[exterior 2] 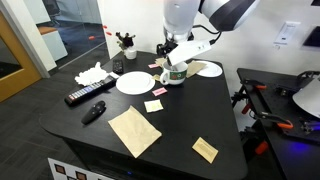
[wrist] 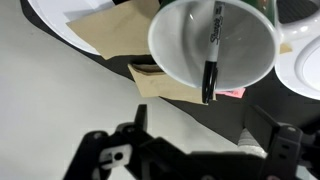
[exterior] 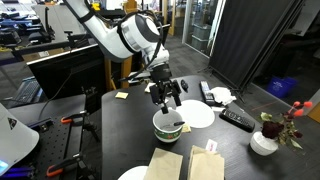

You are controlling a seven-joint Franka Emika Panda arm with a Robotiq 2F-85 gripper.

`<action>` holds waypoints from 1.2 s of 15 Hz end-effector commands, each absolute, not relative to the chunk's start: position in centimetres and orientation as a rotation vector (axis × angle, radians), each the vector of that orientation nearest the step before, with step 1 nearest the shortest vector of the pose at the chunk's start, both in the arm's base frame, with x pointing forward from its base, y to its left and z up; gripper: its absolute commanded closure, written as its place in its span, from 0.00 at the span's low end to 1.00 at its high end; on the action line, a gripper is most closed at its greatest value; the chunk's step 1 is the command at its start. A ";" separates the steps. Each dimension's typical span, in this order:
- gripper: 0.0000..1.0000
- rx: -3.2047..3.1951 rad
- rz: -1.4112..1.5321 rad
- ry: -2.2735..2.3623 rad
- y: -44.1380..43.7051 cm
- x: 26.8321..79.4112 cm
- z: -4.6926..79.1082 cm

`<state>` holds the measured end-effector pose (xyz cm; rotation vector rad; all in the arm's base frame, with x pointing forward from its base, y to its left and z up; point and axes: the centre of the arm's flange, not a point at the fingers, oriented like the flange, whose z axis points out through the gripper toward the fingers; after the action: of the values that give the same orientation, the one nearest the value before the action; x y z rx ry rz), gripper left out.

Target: Pick up the pen and put it in the cup

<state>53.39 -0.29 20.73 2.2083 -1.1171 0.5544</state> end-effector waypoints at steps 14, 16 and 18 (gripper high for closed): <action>0.00 2.623 0.305 -0.767 -0.4 49.9 36.6; 0.00 2.678 0.270 -0.712 -0.4 49.5 37.5; 0.00 2.726 0.241 -0.661 -0.4 49.1 38.3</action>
<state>50.67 0.06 36.40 2.6681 -0.7297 0.2915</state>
